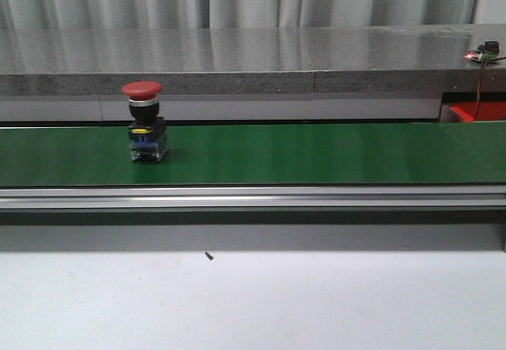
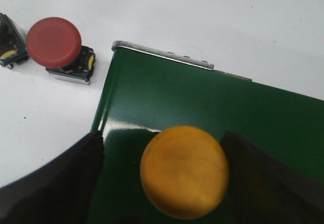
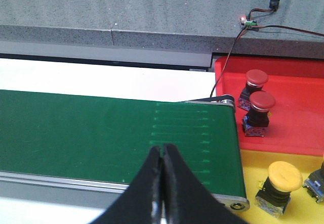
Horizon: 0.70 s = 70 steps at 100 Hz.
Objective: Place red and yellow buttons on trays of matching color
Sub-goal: 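Lift the yellow button toward the belt start with the left gripper, then lower the yellow button onto the belt start and open the left gripper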
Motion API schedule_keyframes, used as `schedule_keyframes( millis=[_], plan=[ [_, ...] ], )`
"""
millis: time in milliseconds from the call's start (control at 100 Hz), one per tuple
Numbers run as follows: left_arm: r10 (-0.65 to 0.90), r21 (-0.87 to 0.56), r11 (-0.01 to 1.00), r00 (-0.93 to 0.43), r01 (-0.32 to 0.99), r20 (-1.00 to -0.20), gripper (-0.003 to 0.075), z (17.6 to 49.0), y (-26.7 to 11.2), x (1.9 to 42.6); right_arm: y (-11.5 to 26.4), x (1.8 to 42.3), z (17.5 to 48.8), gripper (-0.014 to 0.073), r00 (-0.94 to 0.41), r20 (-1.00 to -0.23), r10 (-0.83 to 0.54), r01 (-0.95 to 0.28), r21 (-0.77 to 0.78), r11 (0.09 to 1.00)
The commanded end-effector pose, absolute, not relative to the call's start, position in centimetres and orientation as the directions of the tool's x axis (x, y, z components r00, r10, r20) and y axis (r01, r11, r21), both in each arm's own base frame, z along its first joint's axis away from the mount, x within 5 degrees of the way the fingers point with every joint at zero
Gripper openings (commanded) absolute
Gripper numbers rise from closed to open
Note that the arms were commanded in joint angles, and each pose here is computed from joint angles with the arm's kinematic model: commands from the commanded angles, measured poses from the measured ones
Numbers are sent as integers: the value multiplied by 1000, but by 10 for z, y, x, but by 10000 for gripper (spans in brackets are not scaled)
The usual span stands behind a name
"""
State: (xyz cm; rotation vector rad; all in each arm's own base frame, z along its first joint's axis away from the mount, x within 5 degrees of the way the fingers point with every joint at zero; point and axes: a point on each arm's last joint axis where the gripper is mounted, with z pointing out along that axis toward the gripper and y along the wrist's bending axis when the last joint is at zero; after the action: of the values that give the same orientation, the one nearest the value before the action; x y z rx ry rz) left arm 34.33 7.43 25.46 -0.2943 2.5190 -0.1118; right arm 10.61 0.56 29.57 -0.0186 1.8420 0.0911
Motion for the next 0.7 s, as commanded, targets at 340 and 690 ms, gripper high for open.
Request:
schedule_keyframes(
  millis=[340,690],
  plan=[
    [-127,-140,990,-661,-33,-740,431,349,31,299,5,106,307,-116,-214,-976,39,-54,52,997],
    [9,-131,974,-615,182,-788,-20,382,-25,251,4,107,308,-116,-200,-979,40,-48,51,998]
  ],
)
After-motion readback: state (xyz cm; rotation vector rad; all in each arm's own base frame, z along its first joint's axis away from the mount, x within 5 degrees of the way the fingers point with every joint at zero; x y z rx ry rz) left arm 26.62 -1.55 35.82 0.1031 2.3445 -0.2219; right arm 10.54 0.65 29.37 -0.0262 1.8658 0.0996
